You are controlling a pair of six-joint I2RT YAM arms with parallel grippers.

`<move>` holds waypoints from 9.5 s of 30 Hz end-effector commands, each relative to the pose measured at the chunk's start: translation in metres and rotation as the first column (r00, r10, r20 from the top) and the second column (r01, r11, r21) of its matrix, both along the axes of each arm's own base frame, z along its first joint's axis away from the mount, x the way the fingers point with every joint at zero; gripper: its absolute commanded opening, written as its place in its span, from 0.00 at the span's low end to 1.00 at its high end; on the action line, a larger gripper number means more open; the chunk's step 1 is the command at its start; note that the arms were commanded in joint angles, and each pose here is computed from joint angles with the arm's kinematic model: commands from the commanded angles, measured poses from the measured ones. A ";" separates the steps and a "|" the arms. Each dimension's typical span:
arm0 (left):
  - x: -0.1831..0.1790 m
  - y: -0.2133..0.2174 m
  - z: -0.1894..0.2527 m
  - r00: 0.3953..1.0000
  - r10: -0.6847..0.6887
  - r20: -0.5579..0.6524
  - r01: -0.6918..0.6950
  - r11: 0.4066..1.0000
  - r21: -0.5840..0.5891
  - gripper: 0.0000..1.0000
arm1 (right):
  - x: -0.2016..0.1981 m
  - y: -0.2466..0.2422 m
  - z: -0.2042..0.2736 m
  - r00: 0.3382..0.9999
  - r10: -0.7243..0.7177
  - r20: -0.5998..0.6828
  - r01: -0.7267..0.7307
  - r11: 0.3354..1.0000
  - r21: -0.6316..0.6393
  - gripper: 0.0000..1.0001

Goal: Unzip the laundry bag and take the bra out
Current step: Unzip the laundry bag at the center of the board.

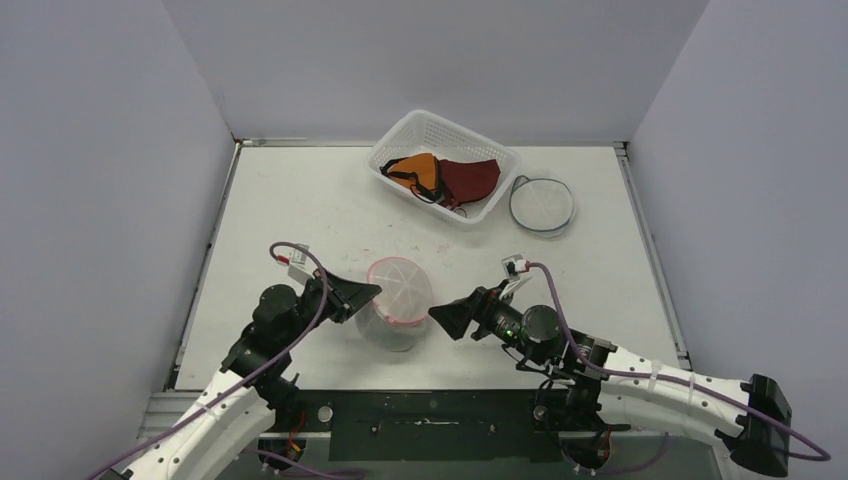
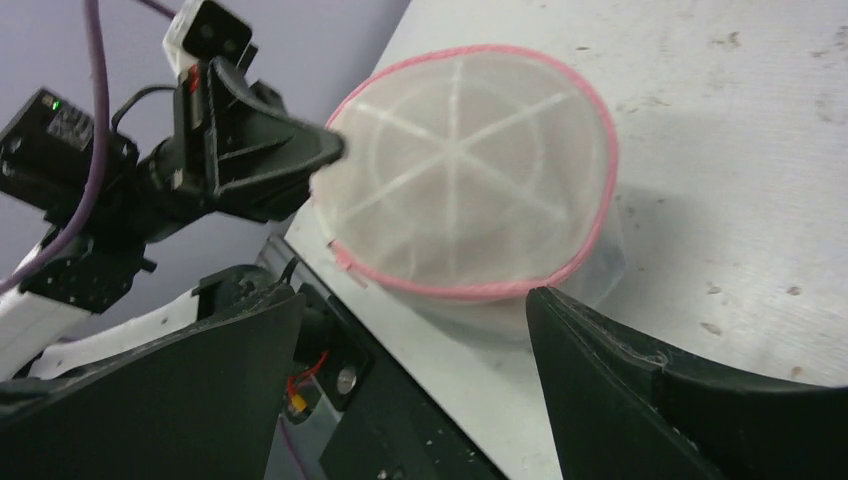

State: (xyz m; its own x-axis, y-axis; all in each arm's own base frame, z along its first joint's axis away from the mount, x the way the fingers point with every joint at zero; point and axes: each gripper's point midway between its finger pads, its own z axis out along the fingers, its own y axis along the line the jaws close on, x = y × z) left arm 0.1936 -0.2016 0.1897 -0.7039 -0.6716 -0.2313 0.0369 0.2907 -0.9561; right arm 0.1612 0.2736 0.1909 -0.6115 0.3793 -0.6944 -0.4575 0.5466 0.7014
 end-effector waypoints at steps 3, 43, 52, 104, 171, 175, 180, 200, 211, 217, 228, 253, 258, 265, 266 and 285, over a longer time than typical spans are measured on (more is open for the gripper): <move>0.023 0.016 0.038 0.980 0.195 0.047 -0.199 0.976 0.087 0.00 | -0.020 0.021 0.021 0.987 -0.048 0.151 0.057 0.997 -0.054 0.82; 0.035 0.000 0.110 0.957 0.290 0.002 -0.290 0.957 -0.017 0.00 | 0.002 0.089 0.069 0.989 -0.042 0.143 -0.014 0.928 0.373 0.66; 0.034 -0.003 0.108 0.961 0.278 -0.003 -0.278 0.960 -0.028 0.00 | 0.007 0.097 0.069 0.990 -0.027 0.138 -0.027 0.928 0.372 0.55; 0.034 0.002 0.113 0.955 0.296 0.012 -0.295 0.954 -0.043 0.00 | 0.012 0.092 0.059 0.996 -0.003 0.090 -0.038 0.894 0.446 0.38; 0.031 0.003 0.095 0.958 0.287 -0.012 -0.288 0.957 -0.032 0.00 | 0.016 0.083 0.068 0.992 -0.045 0.120 -0.014 0.894 0.448 0.05; 0.030 0.003 0.094 0.958 0.286 -0.011 -0.286 0.958 -0.029 0.00 | 0.018 0.082 0.060 0.993 -0.049 0.109 0.000 0.913 0.408 0.05; 0.029 0.000 0.089 0.962 0.271 -0.015 -0.271 0.962 -0.027 0.00 | 0.022 0.075 0.040 0.993 -0.085 0.082 0.057 0.954 0.293 0.05; 0.018 -0.082 0.066 0.994 -0.108 0.022 0.110 0.989 -0.102 0.00 | -0.007 0.005 -0.002 0.956 -0.234 0.177 0.265 0.948 -0.175 0.05; 0.015 -0.096 0.005 0.977 -0.214 0.005 0.214 0.977 0.022 0.48 | -0.034 -0.002 -0.034 0.952 -0.206 0.228 0.276 0.899 -0.340 0.05; 0.006 -0.044 -0.024 0.997 -0.067 -0.050 0.077 0.968 0.240 0.97 | -0.039 0.027 -0.044 0.965 -0.142 0.221 0.213 0.913 -0.347 0.05; -0.036 -0.043 -0.026 0.982 -0.140 -0.125 0.149 0.986 0.071 1.00 | -0.034 0.053 -0.043 0.973 -0.087 0.214 0.161 0.920 -0.357 0.05; -0.017 -0.067 -0.043 0.982 -0.102 -0.158 0.120 0.987 0.103 0.33 | -0.035 0.059 -0.050 0.975 -0.071 0.211 0.147 0.915 -0.375 0.05; -0.013 -0.061 -0.040 0.988 -0.070 -0.136 0.085 0.990 0.113 0.03 | -0.034 0.055 -0.052 0.974 -0.081 0.211 0.160 0.907 -0.389 0.05; -0.013 -0.056 -0.036 0.992 -0.068 -0.108 0.082 0.988 0.129 0.00 | -0.025 0.023 -0.062 0.961 -0.170 0.217 0.253 0.855 -0.452 0.05; -0.013 -0.057 -0.036 0.992 -0.069 -0.105 0.083 0.988 0.131 0.00 | -0.024 0.017 -0.064 0.959 -0.181 0.216 0.264 0.848 -0.460 0.05; 0.033 -0.082 0.002 0.935 -0.354 0.023 0.345 0.921 0.180 0.00 | -0.043 0.006 -0.013 0.936 -0.099 0.337 0.230 0.898 -0.376 0.05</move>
